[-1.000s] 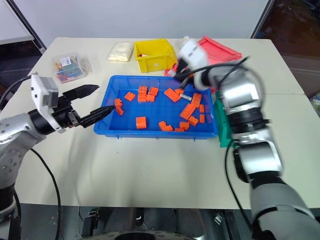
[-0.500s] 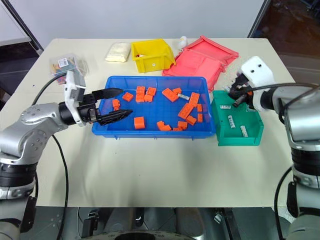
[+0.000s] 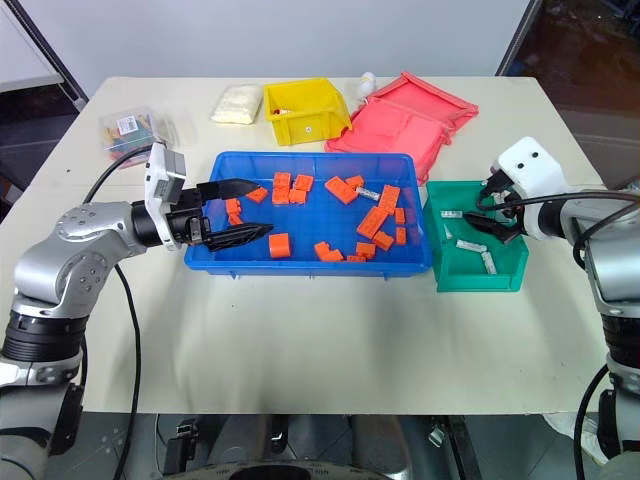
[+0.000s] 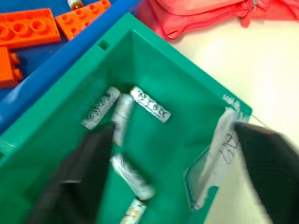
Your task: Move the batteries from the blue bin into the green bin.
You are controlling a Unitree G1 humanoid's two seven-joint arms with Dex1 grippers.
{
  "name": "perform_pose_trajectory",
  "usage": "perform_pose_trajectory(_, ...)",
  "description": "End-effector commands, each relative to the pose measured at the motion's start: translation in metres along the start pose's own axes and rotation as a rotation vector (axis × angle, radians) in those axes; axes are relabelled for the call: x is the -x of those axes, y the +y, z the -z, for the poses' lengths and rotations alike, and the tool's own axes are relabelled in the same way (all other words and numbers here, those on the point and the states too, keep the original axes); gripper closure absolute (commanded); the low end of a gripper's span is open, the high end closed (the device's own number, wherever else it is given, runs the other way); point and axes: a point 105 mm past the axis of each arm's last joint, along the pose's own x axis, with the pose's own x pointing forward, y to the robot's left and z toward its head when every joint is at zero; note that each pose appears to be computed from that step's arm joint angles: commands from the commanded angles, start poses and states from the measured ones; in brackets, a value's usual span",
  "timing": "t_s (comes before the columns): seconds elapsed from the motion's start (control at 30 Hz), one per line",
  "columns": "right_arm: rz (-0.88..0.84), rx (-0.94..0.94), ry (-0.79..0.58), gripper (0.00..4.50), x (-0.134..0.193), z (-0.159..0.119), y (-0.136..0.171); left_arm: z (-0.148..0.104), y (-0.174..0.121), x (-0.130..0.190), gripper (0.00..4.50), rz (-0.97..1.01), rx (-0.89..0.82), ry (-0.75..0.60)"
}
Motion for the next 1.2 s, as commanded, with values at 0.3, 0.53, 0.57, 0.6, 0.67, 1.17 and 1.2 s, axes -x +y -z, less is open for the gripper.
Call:
perform_pose_trajectory(0.3, -0.14, 0.023, -0.248, 0.01, -0.034, -0.085, 0.027, -0.01, -0.003, 0.014, 0.0, -0.059, -0.051, -0.016)
perform_pose_trajectory(0.53, -0.259, 0.226, -0.221, 0.01, -0.077, -0.098, 0.06, -0.009, -0.006, 0.017, 0.0, -0.072, -0.049, -0.007)
perform_pose_trajectory(0.57, -0.268, 0.231, -0.221, 0.01, -0.083, -0.101, 0.062, -0.008, -0.006, 0.017, 0.0, -0.078, -0.049, -0.006)
perform_pose_trajectory(0.6, -0.27, 0.228, -0.221, 0.01, -0.09, -0.103, 0.062, -0.008, -0.006, 0.018, 0.0, -0.084, -0.05, -0.004)
perform_pose_trajectory(0.67, -0.284, 0.223, -0.219, 0.01, -0.101, -0.106, 0.065, -0.007, -0.008, 0.019, 0.0, -0.097, -0.05, -0.004)
perform_pose_trajectory(1.17, -0.346, 0.225, -0.154, 0.01, -0.136, -0.099, 0.08, 0.0, -0.019, 0.029, 0.0, -0.2, -0.034, -0.011)
perform_pose_trajectory(1.2, -0.347, 0.226, -0.147, 0.01, -0.136, -0.097, 0.079, 0.001, -0.02, 0.03, 0.0, -0.204, -0.034, -0.007)
